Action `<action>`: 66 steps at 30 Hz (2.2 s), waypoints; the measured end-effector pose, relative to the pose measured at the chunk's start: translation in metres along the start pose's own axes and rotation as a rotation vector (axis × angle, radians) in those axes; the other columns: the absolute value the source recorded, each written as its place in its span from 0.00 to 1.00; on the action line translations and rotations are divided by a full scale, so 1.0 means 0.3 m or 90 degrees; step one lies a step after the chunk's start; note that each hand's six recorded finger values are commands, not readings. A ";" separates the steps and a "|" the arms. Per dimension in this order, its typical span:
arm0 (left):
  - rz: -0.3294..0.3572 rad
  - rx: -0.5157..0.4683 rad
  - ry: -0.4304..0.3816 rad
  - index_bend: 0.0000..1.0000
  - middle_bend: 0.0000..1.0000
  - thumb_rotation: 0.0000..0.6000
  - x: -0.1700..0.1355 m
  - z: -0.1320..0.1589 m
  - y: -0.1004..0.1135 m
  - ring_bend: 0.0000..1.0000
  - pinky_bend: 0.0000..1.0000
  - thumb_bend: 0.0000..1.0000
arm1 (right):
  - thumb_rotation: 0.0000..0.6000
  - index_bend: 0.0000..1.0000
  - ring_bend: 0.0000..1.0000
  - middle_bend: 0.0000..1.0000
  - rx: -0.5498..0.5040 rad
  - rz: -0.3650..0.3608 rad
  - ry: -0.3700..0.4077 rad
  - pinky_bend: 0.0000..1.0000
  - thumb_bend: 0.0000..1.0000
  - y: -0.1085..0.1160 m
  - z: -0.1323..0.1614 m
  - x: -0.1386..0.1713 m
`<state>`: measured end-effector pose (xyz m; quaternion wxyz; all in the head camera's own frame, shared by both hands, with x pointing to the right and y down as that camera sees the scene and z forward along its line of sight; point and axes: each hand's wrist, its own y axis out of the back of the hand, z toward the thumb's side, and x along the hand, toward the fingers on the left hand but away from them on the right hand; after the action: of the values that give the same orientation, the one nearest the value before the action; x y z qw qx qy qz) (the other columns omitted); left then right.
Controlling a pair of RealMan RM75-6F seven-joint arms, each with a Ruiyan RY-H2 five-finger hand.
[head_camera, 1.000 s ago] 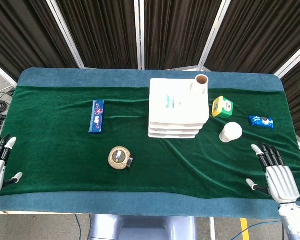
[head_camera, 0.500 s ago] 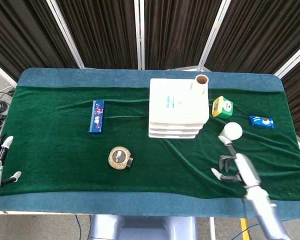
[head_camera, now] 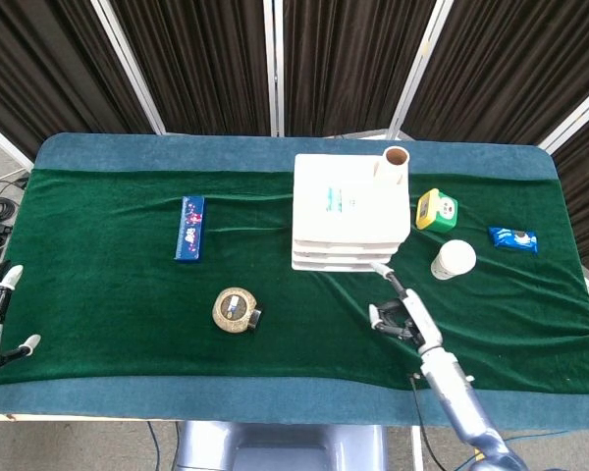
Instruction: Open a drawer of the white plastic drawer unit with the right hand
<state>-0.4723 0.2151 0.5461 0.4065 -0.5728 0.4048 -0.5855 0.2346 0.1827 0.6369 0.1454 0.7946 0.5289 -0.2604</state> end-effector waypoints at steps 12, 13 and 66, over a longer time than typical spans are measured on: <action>0.001 -0.011 0.004 0.00 0.00 1.00 0.002 -0.010 0.008 0.00 0.00 0.13 | 1.00 0.17 0.97 0.94 -0.077 0.020 -0.002 0.86 0.50 -0.150 -0.017 -0.070; 0.001 -0.012 0.004 0.00 0.00 1.00 0.002 -0.011 0.009 0.00 0.00 0.13 | 1.00 0.17 0.97 0.94 -0.082 0.022 -0.006 0.86 0.50 -0.161 -0.023 -0.080; -0.013 -0.038 0.004 0.00 0.00 1.00 0.009 -0.025 0.013 0.00 0.00 0.13 | 1.00 0.14 0.96 0.93 -0.084 -0.038 -0.013 0.85 0.50 -0.156 -0.039 -0.239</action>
<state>-0.4797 0.2112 0.5433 0.3824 -0.5869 0.4174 -0.5789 0.1729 0.1524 0.6892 0.1952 0.7644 0.5666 -0.2376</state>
